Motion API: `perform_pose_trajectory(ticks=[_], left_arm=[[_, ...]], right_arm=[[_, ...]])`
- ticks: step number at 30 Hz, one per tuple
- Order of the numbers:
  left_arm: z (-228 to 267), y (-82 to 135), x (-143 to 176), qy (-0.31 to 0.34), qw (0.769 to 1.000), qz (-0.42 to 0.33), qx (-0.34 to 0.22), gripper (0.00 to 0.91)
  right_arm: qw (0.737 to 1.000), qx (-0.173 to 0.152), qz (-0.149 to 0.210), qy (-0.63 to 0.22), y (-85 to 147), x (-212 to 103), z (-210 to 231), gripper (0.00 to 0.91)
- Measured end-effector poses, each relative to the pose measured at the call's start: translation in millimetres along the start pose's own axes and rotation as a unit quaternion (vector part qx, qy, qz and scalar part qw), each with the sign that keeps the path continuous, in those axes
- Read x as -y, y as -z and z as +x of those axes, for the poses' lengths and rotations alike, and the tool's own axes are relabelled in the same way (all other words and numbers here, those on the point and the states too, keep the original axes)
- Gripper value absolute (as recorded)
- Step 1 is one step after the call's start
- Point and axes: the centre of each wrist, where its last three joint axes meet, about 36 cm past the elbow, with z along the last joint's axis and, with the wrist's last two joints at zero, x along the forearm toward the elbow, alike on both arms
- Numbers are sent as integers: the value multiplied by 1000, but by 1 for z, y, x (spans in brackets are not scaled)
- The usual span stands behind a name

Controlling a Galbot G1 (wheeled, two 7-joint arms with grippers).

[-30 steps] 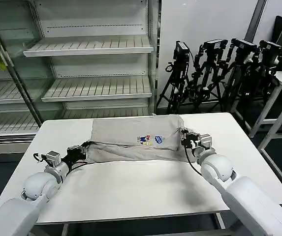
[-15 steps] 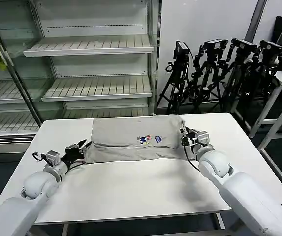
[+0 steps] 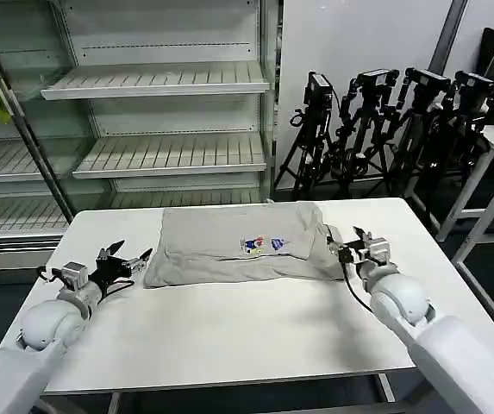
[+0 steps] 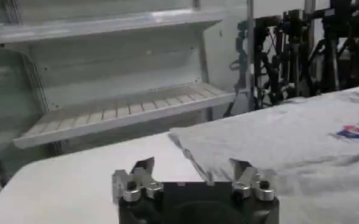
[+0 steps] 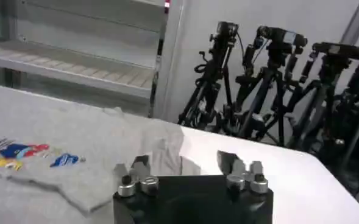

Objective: Fold and organize the clothes.

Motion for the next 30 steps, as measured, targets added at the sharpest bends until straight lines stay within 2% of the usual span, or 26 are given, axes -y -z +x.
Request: perform_pose_trajectory(ticks=[10, 20, 22, 23, 24, 25, 26, 27, 29, 30], left_arm=[[13, -10, 24, -27, 999, 18, -24, 907], [7, -20, 35, -38, 998, 34, -36, 907], [6, -22, 35, -38, 998, 36, -38, 907], [5, -23, 35, -37, 998, 37, -39, 867], [4, -23, 35, -37, 998, 38, -40, 685], [4, -23, 35, -37, 998, 39, -41, 574], [4, -24, 35, -38, 998, 39, -42, 363], [4, -24, 35, -38, 998, 39, -42, 292], [4, -25, 36, -39, 997, 40, -44, 131], [4, -25, 36, -40, 997, 40, -44, 111]], right_arm=[[1000, -18, -9, 0, -26, -4, 34, 907], [1000, -23, -16, -3, -39, -10, 29, 907], [1000, -25, -17, -3, -40, -10, 26, 867], [1000, -25, -17, -2, -41, -11, 25, 776], [1000, -26, -17, -3, -42, -11, 23, 756], [1000, -26, -17, -3, -43, -11, 21, 715], [1000, -26, -17, -2, -43, -12, 19, 574], [1000, -26, -17, -2, -44, -12, 17, 534], [999, -27, -17, 0, -45, -14, 13, 363], [999, -27, -17, 1, -46, -15, 11, 322]])
